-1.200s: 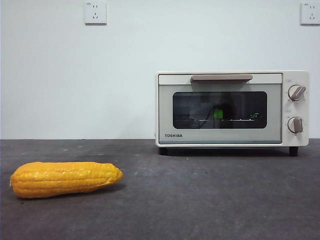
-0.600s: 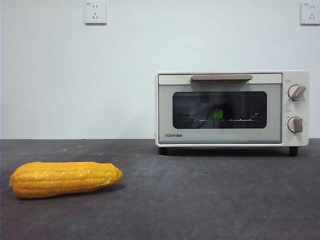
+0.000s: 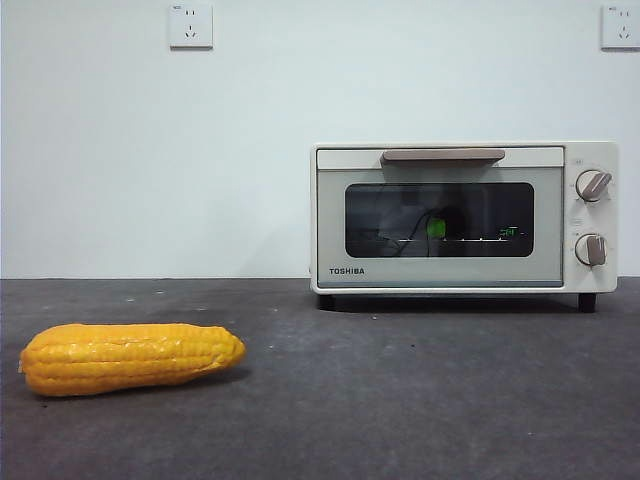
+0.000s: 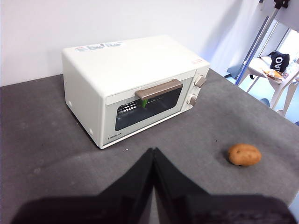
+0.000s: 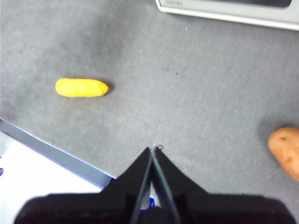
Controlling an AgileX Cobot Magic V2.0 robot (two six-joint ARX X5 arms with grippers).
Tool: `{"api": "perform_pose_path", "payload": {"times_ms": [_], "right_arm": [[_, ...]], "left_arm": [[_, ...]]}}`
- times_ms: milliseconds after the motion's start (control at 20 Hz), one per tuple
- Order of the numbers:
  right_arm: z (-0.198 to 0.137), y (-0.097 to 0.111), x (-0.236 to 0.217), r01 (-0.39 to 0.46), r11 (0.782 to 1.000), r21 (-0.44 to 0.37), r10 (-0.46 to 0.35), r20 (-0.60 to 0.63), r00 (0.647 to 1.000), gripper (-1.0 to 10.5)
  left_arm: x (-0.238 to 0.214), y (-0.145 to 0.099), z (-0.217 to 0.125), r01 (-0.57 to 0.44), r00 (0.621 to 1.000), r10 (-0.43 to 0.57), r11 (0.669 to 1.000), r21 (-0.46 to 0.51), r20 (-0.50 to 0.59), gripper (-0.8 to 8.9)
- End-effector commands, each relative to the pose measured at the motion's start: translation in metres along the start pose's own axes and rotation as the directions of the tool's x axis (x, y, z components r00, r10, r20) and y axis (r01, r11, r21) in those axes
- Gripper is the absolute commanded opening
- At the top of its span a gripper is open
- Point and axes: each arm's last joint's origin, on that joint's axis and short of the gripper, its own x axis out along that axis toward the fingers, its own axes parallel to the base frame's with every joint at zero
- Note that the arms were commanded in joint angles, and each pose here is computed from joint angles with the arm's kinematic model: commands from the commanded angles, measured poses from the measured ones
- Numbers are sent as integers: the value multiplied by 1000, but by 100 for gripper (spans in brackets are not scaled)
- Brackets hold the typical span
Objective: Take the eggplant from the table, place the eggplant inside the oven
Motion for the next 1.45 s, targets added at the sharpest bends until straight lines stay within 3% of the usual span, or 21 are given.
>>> {"api": "perform_pose_path", "payload": {"times_ms": [50,250,400,550,700,850,1000,1100,1300,1450], "right_arm": [[7,-4,9,0,1000,-3,0,-25,1000,1],[22,-14,35,-1,1000,31,5,-112,994,1],[30,-22,54,-2,998,55,11,-174,985,1],[36,-29,70,-1,997,76,18,-226,974,1],[40,-34,83,1,996,92,23,-266,964,1],[43,-37,91,4,995,99,24,-286,958,1],[47,-38,92,3,997,80,17,-239,971,1],[52,-39,93,2,998,61,10,-190,982,1],[62,-40,95,3,1000,24,0,-95,996,1],[73,-41,95,8,1000,-17,-8,13,1000,1]], "left_arm": [[-1,-1,1,0,1000,0,1000,24,7,-4],[0,0,2,-3,1000,3,999,49,8,-4],[-13,8,4,-139,989,133,984,112,60,-4],[-43,9,3,-203,971,187,974,98,145,-4],[-82,4,-2,-314,924,277,943,109,264,-4],[-113,-4,-14,-438,863,362,884,166,352,-4],[-126,-9,-36,-534,812,432,822,200,391,-4],[-124,-7,-57,-567,791,465,802,189,398,-4],[-102,8,-97,-582,779,486,795,169,396,-4],[-72,29,-143,-561,794,498,822,103,350,-4]]}}
